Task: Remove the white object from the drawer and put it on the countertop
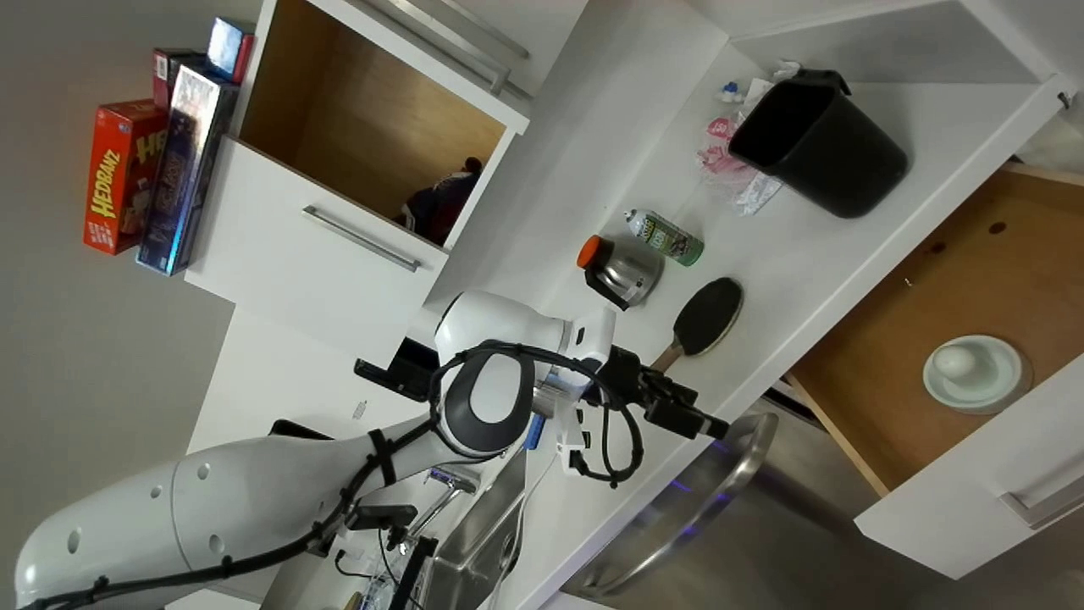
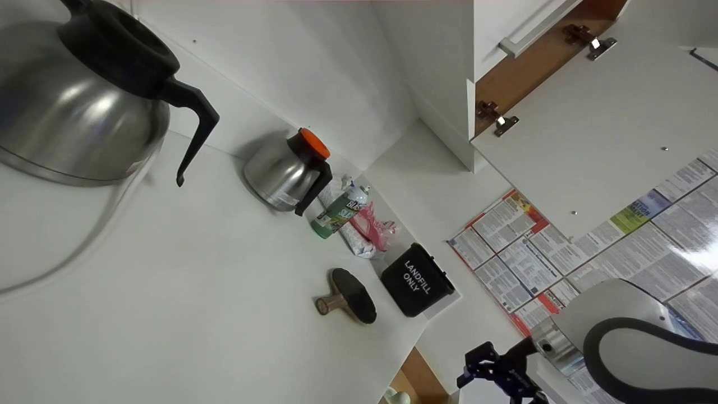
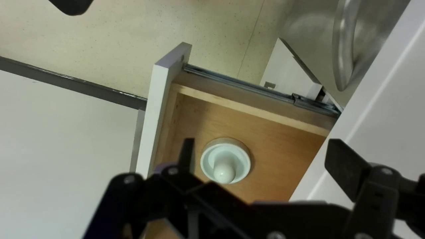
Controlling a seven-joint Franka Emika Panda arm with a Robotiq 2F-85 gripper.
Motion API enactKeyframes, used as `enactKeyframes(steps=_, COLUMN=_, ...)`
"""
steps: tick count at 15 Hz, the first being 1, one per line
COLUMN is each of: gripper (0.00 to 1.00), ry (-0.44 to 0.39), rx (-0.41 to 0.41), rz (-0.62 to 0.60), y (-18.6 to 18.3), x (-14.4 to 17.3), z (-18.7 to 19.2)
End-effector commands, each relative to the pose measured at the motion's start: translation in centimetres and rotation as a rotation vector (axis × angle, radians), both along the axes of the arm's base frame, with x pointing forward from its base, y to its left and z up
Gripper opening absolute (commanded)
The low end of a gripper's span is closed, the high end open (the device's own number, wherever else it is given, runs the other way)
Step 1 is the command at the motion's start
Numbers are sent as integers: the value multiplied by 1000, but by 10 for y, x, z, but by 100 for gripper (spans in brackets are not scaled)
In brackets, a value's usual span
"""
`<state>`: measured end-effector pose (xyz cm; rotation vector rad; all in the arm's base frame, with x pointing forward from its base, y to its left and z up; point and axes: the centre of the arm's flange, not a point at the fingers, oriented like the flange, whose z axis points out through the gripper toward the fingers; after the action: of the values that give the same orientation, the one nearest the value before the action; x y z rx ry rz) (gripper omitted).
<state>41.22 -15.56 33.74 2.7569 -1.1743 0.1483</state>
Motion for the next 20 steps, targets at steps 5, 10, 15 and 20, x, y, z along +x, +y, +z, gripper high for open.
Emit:
enactKeyframes(steps=5, gripper=100, ry=-45, rx=-68, rz=-174, y=-67, x=67, z=-56)
enactKeyframes(steps=10, gripper=100, ry=-23, rx=-47, rz=-224, y=-115, x=89, z=-102)
enactKeyframes(steps=15, gripper=100, ry=-27, rx=25, rz=-261, y=-134, x=105, z=-147)
enactKeyframes(steps=20, gripper=100, ry=-20, rx=61, rz=-314, y=-152, x=105, z=-177)
